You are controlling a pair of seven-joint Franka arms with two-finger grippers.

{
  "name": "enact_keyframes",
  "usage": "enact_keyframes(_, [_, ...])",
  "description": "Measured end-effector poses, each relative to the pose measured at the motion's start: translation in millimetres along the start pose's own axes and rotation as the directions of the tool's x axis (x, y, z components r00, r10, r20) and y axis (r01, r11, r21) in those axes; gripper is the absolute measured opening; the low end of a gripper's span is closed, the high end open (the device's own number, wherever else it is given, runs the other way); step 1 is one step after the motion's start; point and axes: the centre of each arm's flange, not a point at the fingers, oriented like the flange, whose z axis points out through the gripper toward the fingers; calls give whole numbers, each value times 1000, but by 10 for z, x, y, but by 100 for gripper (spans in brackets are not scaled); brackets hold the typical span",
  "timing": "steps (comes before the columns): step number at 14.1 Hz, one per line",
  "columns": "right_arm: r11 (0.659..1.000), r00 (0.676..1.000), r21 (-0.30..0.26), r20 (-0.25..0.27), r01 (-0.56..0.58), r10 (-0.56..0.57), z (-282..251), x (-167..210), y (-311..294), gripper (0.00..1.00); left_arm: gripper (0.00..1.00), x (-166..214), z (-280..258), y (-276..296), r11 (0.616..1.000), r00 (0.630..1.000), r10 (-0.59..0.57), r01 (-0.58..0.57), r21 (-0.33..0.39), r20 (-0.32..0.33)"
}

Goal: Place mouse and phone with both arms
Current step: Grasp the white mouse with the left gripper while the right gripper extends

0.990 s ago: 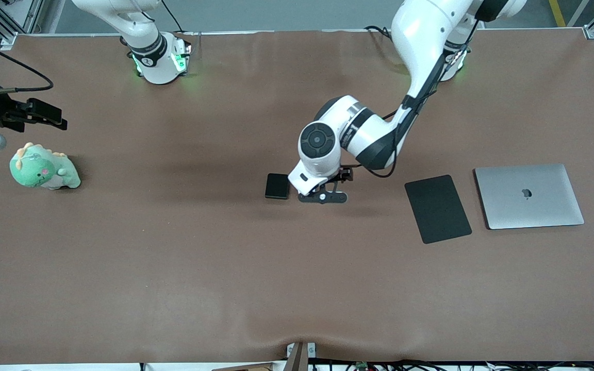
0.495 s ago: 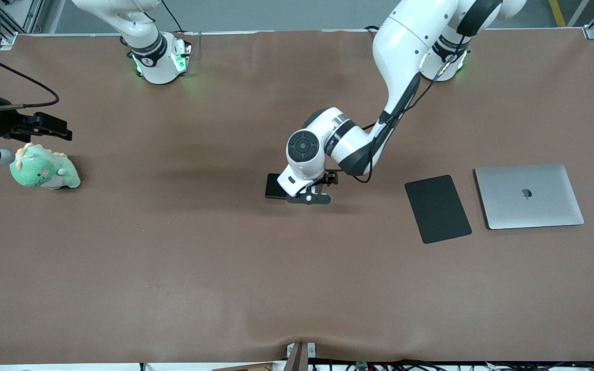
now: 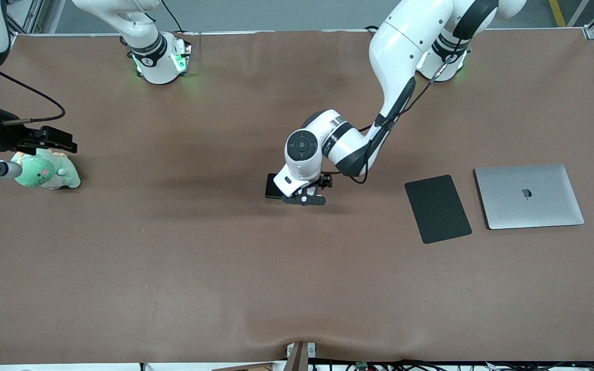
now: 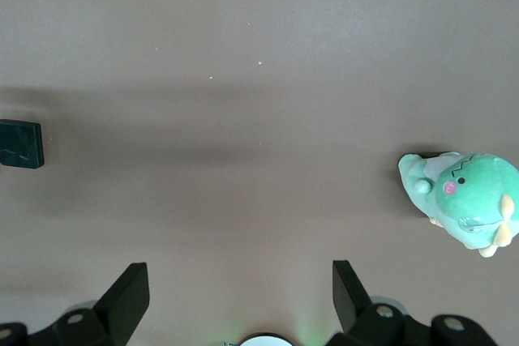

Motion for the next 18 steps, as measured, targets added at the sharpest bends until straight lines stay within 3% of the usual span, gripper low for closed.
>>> enact_keyframes(6, [1000,1000,3,12,13,-13,84,71,-10,100,100,-58,133,44,1000,1000,10,-10,11,15])
enact_keyframes(10, [1000,998,5,63,28,-28,329,201,-87,100,100,-88,196,67,1000,1000,15,-15,16,22])
enact_keyframes(15, [999,995,22,91,49,-50,404,216,-218,100,100,-94,300,54,1000,999,13,-14,25,33])
enact_keyframes(17, [997,993,72,108,36,-43,416,195,-292,100,94,-97,332,51,1000,999,13,-14,27,37])
enact_keyframes(18, [996,993,85,116,9,-18,420,187,-312,100,84,-98,338,51,1000,999,13,-14,28,38])
